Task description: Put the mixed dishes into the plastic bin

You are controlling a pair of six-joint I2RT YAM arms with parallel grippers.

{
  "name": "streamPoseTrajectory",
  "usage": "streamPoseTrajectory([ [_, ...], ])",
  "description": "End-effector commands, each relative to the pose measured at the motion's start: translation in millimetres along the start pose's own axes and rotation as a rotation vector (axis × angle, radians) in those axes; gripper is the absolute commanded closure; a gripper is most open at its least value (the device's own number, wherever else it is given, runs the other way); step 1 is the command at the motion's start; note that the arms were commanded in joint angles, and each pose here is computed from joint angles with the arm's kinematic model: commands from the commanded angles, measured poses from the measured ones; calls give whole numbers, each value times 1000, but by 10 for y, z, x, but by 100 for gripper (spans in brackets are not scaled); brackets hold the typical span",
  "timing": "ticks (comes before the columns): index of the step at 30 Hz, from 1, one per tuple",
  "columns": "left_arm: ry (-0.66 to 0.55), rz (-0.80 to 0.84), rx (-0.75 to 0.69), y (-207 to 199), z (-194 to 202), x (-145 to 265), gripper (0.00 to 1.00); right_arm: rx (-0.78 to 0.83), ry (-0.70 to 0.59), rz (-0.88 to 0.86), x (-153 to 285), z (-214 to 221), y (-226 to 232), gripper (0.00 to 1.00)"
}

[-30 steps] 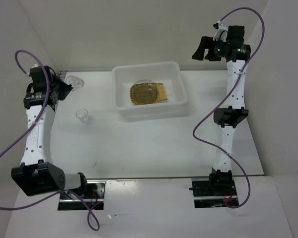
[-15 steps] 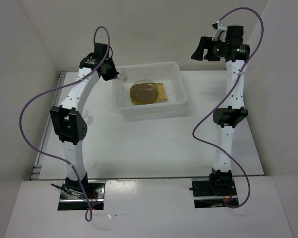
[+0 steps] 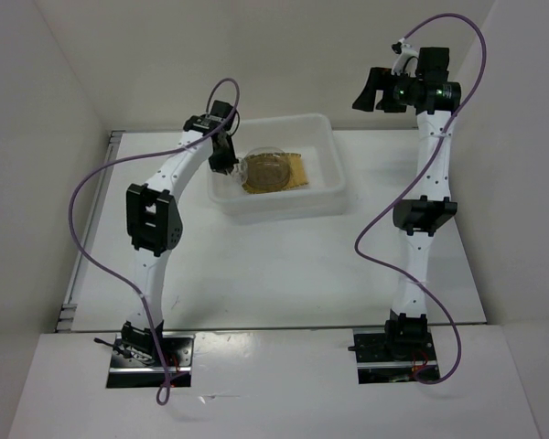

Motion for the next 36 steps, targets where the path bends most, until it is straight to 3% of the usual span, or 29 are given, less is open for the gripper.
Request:
streamPoseTrajectory([
  [1,52,-50,-13,62,201,-132,100,3,-22,10,134,-62,-13,9],
  [11,122,-151,3,172,477,-255,100,-1,-26,17,156,-78,-54,9],
  [18,30,-188,5,109,236,114,100,-7,-19,19,121,-58,-84,9],
  [21,61,-209,4,135,281,121,100,-7,-19,19,121,-58,-84,9],
  [28,128,-187,-15,54,544,-237,100,-7,-19,19,121,-58,-84,9],
  [34,176,-186,-5,94,709,-389,92,-7,-19,19,121,-58,-84,9],
  [35,176,-186,-5,94,710,-390,86,-7,-19,19,121,-58,-84,9],
  [36,178,-191,3,141,696,-352,75,-7,-19,19,121,-58,-84,9],
])
Point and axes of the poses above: each gripper's point midway between its finger pads, its own x axis back along the fingers, its own y axis along the line the jaws close on, z = x × y, the point moved 3 cm from there along x, back along the fingers, and after that the axes turned 15 degrees about -x, right-handed, at the moved point
